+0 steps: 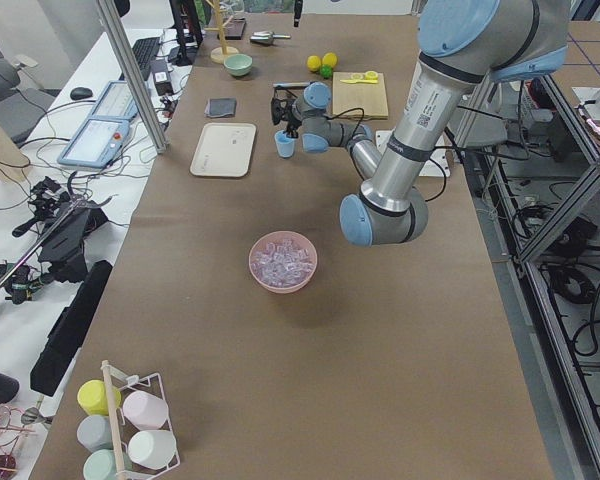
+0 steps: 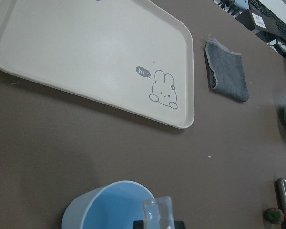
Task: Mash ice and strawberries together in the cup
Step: 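Open the left gripper to drop the ice cube into the blue cup, then move the left gripper back over the pink ice bowl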
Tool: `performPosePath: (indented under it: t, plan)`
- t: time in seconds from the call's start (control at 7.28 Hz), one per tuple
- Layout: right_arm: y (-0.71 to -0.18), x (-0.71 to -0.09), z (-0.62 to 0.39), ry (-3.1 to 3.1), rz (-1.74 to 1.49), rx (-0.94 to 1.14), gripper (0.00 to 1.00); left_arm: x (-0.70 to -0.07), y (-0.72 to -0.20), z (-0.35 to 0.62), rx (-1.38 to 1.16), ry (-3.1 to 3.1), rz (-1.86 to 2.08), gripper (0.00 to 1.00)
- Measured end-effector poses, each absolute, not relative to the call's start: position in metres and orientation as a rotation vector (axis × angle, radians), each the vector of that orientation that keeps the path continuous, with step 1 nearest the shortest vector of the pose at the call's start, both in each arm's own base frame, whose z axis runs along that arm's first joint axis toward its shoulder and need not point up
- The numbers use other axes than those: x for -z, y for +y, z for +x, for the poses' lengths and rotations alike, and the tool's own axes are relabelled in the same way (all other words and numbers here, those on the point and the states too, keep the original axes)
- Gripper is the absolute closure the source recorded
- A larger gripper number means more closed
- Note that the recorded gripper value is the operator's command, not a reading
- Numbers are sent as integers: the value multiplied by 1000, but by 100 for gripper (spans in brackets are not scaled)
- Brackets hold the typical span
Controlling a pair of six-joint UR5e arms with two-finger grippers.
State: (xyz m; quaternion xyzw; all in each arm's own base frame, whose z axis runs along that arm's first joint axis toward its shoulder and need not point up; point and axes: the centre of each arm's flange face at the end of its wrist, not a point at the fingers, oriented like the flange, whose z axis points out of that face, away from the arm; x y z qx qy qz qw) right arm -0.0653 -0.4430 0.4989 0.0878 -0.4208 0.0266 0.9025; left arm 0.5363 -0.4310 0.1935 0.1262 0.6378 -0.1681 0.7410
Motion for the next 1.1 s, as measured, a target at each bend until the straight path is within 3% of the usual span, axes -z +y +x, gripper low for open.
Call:
performPosePath:
  t: [0.14, 0.27, 0.69, 1.1]
  plan:
    - [-443, -499, -65, -870, 182, -55, 0, -193, -431, 536, 371, 1400, 274, 22]
    - [-443, -499, -65, -870, 182, -55, 0, -192, -431, 536, 372, 1403, 273, 3]
    - [-443, -499, -65, -870, 182, -55, 0, -207, -428, 531, 338, 1326, 281, 1]
    - [-443, -500, -65, -869, 180, -55, 0, -193, -408, 482, 67, 1038, 254, 0]
